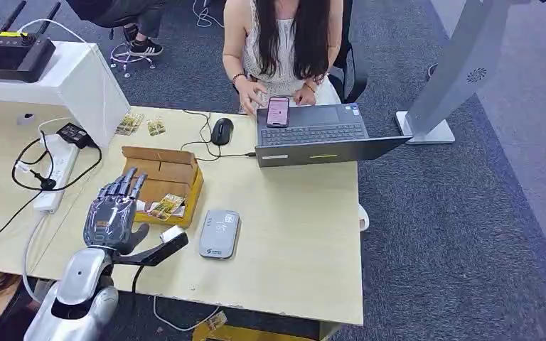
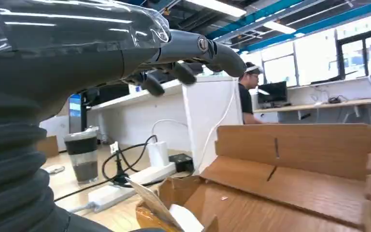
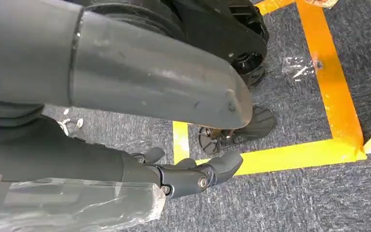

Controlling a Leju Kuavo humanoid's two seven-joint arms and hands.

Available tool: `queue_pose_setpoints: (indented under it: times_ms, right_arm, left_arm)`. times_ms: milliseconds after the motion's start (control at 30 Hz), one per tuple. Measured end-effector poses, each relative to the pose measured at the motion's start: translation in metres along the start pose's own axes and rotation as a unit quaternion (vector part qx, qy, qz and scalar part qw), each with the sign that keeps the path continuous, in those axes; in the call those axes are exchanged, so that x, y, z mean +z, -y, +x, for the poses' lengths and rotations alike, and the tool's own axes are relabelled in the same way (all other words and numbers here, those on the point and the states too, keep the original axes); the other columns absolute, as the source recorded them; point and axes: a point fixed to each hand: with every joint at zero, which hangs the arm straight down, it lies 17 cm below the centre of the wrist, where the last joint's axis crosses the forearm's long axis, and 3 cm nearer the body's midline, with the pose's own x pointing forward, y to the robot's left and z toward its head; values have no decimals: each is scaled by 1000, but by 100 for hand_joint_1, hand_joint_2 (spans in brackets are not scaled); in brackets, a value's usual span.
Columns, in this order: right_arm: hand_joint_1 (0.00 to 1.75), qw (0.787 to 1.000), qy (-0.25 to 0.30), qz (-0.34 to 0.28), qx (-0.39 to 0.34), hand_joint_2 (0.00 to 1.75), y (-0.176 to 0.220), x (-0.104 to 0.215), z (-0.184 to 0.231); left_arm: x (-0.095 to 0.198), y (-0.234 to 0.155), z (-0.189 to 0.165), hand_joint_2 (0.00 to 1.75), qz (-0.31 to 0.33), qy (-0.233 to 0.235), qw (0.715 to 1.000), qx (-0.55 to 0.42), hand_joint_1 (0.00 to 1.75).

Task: Pass the card to the sensor for recognition and then transmit it.

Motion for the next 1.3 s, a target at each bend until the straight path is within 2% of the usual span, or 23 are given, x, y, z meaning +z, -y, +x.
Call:
queue_pose_setpoints:
  times_ms: [467,733,800,933,1300]
  right_arm:
    - [0,1000,-7,5,9,0,-2,0,-3]
    - [0,1000,-7,5,11,0,-2,0,-3]
    - [0,1000,-6,7,16,0,-2,0,-3]
    - [0,1000,-5,7,18,0,-3,0,-3]
    - [0,1000,-7,7,21,0,-3,0,-4]
  left_arm:
    - [4,25,-65,175,-34,-60,997,-29,0]
    - [3,25,-69,175,-34,-63,997,-32,0]
    - [-5,19,-74,175,-20,-64,997,-37,0]
    - [-17,15,-69,175,-12,-58,998,-34,0]
    - [-21,20,-64,175,-22,-57,998,-25,0]
